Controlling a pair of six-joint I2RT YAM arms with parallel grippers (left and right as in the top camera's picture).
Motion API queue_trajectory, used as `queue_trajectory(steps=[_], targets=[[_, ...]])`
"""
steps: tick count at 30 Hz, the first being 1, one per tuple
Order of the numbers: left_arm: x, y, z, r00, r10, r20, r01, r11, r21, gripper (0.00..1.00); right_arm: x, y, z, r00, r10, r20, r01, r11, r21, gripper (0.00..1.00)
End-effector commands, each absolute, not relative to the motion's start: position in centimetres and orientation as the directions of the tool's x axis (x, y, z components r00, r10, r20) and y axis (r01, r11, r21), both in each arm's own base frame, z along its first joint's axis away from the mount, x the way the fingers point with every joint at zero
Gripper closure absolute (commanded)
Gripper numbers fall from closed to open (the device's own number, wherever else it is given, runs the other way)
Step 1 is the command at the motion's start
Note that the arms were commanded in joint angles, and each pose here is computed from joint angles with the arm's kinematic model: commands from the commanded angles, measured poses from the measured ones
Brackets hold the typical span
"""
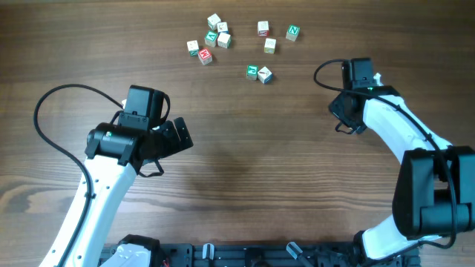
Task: Form a circle
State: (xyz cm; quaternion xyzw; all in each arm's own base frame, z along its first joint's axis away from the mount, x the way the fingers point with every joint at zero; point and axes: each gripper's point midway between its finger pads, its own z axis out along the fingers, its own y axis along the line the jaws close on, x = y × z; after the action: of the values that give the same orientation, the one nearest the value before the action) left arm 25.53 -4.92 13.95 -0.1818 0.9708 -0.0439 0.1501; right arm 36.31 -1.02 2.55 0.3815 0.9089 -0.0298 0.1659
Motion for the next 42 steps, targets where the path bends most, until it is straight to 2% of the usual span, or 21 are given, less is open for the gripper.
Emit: queue_trajectory(steps=[1, 6, 11, 14, 19, 24, 28, 34, 42], targets=[[25.5, -4.8, 13.9, -0.888, -0.368, -0.274, -0.341, 0.929, -0.142, 0.00, 36.8, -1.8, 2.6, -0.624, 0.702, -0.342, 0.730, 0.680, 0.065, 0.95], [25.5, -4.8, 13.9, -0.888, -0.368, -0.274, -0.341, 0.929, -0.142, 0.00, 36.9, -1.7, 2.7, -0.619, 0.707, -0.342, 0.732, 0.677, 0.072, 0.96], [25.5, -4.8, 13.9, -0.888, -0.369, -0.274, -0.342, 0.929, -0.142, 0.00, 37.4, -0.5, 4.2, -0.679, 0.663, -0.317, 0.678, 0.731, 0.076, 0.95], [25.5, -4.8, 13.9, -0.888, -0.369, -0.274, -0.342, 0.929, -0.142, 0.00, 38.8, 0.4, 5.9, -0.701, 0.612, -0.365, 0.623, 0.775, 0.102, 0.96], [25.5, -4.8, 13.9, -0.888, -0.369, -0.274, -0.342, 0.929, -0.142, 0.00, 40.0, 0.9, 5.1, -0.726, 0.574, -0.380, 0.578, 0.808, 0.116, 0.95], [25.5, -4.8, 13.9, -0.888, -0.369, -0.274, -0.342, 0.929, -0.142, 0.00, 39.3, 1.5, 2.3, -0.765, 0.568, -0.302, 0.570, 0.816, 0.092, 0.95], [25.5, -4.8, 13.9, -0.888, -0.369, -0.274, -0.342, 0.929, -0.142, 0.00, 38.8, 1.3, 2.2, -0.763, 0.576, -0.293, 0.582, 0.810, 0.076, 0.95], [25.5, -4.8, 13.9, -0.888, -0.369, -0.274, -0.342, 0.929, -0.142, 0.00, 38.5, 0.4, 2.2, -0.727, 0.613, -0.310, 0.632, 0.773, 0.047, 0.96], [25.5, -4.8, 13.9, -0.888, -0.369, -0.274, -0.342, 0.929, -0.142, 0.00, 39.6, 0.5, 2.6, -0.718, 0.609, -0.337, 0.623, 0.778, 0.078, 0.95]])
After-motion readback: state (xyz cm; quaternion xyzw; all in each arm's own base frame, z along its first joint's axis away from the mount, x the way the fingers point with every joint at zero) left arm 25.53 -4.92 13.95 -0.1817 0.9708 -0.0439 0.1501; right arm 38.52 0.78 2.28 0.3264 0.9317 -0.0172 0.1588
